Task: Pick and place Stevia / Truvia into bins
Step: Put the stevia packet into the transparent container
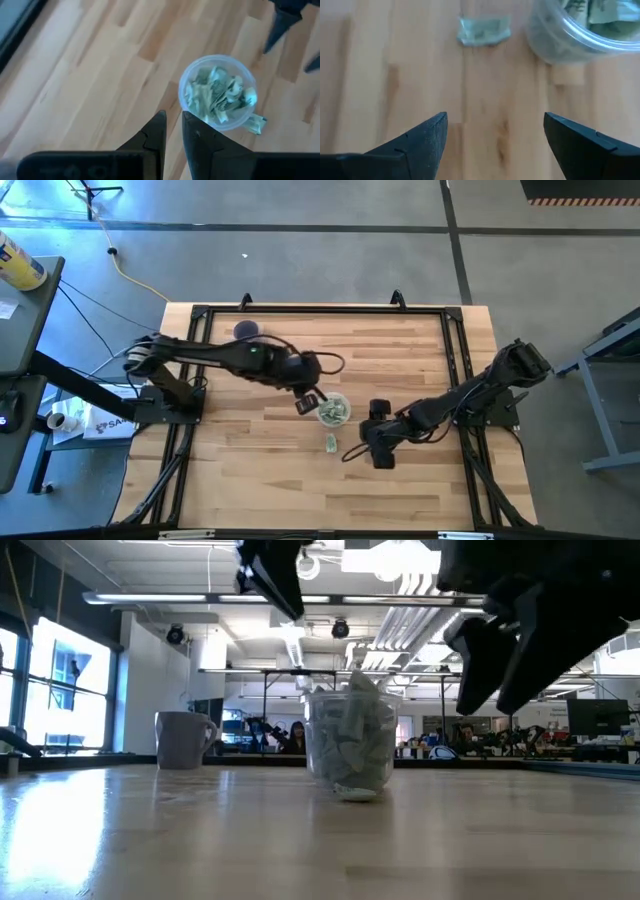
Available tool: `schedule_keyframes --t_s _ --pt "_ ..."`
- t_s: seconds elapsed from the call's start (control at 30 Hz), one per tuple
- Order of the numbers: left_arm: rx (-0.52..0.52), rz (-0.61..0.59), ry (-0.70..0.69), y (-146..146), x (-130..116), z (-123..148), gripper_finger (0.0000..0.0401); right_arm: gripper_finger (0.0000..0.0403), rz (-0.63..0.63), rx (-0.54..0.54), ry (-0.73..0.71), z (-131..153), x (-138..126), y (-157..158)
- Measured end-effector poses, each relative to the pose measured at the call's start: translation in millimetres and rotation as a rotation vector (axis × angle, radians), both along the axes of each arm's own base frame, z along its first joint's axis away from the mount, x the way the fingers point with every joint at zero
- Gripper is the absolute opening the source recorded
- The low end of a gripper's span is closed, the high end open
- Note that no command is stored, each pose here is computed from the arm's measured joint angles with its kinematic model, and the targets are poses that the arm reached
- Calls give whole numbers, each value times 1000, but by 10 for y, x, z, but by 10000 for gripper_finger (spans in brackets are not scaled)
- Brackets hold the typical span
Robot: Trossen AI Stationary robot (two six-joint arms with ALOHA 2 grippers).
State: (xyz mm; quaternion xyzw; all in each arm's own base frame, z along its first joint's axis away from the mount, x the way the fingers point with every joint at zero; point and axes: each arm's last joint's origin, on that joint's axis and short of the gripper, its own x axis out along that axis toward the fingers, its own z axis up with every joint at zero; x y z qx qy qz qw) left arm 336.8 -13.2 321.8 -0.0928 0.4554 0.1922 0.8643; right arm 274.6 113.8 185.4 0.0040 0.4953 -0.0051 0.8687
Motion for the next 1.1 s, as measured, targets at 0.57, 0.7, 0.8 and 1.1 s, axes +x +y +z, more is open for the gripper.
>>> schedule_keyframes --t_s 0.57,0.7,0.8,1.1 --pt "181 258 69 -470 -668 206 97 319 -550 260 -250 -406 360 345" --pt "298 220 100 -471 -745 235 97 319 -578 196 -303 -466 602 478" --pt "356 186 133 -441 -803 265 97 319 -600 130 -303 -514 790 559" --pt "376 138 97 -336 -1150 533 97 319 -793 8 -153 -730 1214 723"
